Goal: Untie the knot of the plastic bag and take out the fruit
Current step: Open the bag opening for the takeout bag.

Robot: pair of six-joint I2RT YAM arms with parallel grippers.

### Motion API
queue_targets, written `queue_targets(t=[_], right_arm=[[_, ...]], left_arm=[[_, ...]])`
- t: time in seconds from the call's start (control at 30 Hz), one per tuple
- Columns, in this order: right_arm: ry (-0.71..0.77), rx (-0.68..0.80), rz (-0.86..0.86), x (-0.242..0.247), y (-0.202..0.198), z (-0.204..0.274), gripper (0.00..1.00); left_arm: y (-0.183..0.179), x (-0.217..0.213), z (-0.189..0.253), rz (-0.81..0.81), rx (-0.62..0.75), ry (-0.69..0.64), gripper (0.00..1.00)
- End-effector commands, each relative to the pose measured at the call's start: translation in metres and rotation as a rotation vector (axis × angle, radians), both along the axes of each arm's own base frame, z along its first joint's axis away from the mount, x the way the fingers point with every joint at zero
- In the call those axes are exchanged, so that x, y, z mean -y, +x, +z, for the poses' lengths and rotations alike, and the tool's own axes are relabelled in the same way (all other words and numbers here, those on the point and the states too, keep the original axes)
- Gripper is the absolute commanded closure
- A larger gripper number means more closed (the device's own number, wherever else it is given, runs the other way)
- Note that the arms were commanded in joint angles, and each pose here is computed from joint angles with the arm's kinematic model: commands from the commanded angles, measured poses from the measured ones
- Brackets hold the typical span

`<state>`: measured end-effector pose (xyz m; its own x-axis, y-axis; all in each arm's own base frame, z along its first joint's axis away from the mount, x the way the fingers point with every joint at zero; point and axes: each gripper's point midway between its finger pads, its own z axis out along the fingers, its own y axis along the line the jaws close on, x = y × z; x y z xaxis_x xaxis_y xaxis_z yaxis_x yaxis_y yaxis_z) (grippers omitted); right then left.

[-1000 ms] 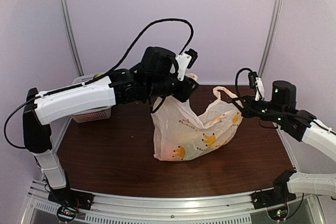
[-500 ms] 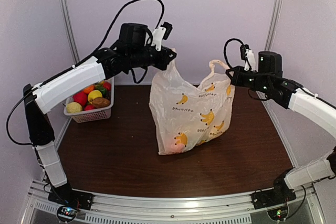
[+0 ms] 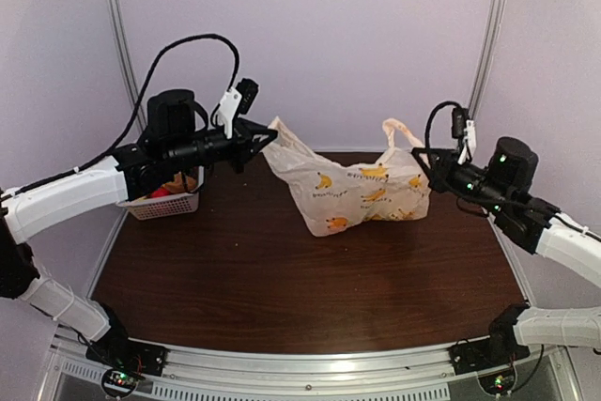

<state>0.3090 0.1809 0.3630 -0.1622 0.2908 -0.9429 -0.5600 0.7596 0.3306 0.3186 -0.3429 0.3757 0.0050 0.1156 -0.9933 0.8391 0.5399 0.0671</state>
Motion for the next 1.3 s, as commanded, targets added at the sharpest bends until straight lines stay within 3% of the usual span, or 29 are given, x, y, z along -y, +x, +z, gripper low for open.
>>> queue_targets(t=[0.0,0.1,0.23,0.3,0.57,0.73,0.87,1.1,1.13,1.2,1.27], right_arm=[[-0.013,-0.152,0.157,-0.034,-0.033,-0.082,1.00],[0.002,-0.182,0.240,-0.046,-0.053,-0.102,0.99],[0.021,-0.187,0.380,-0.063,-0.076,-0.104,0.97],[0.019,-0.187,0.420,-0.069,-0.083,-0.105,0.96],[0.012,-0.177,0.482,-0.079,-0.095,-0.107,0.96],[0.000,-0.194,0.485,-0.080,-0.097,-0.115,0.95],[-0.005,-0.211,0.489,-0.080,-0.100,-0.120,0.94],[-0.006,-0.219,0.477,-0.077,-0.104,-0.126,0.93],[-0.005,-0.219,0.471,-0.076,-0.103,-0.126,0.93],[-0.003,-0.218,0.453,-0.073,-0.102,-0.126,0.93],[0.005,-0.212,0.414,-0.068,-0.099,-0.125,0.93]], left_arm=[[-0.002,-0.014,-0.064,0.059,-0.129,0.005,0.97],[-0.011,-0.023,-0.086,0.078,-0.211,0.011,0.87],[-0.026,-0.036,-0.078,0.118,-0.232,-0.025,0.50],[-0.038,-0.040,-0.061,0.118,-0.211,-0.067,0.41],[-0.068,-0.015,-0.029,0.115,-0.153,-0.035,0.21],[-0.032,-0.010,-0.052,0.284,-0.196,0.081,0.10],[-0.012,0.002,-0.052,0.340,-0.193,0.100,0.03],[0.002,0.026,-0.045,0.315,-0.165,0.119,0.03],[0.004,0.027,-0.047,0.318,-0.167,0.129,0.07],[0.008,0.026,-0.054,0.337,-0.173,0.156,0.23],[0.011,0.021,-0.062,0.375,-0.177,0.184,0.52]])
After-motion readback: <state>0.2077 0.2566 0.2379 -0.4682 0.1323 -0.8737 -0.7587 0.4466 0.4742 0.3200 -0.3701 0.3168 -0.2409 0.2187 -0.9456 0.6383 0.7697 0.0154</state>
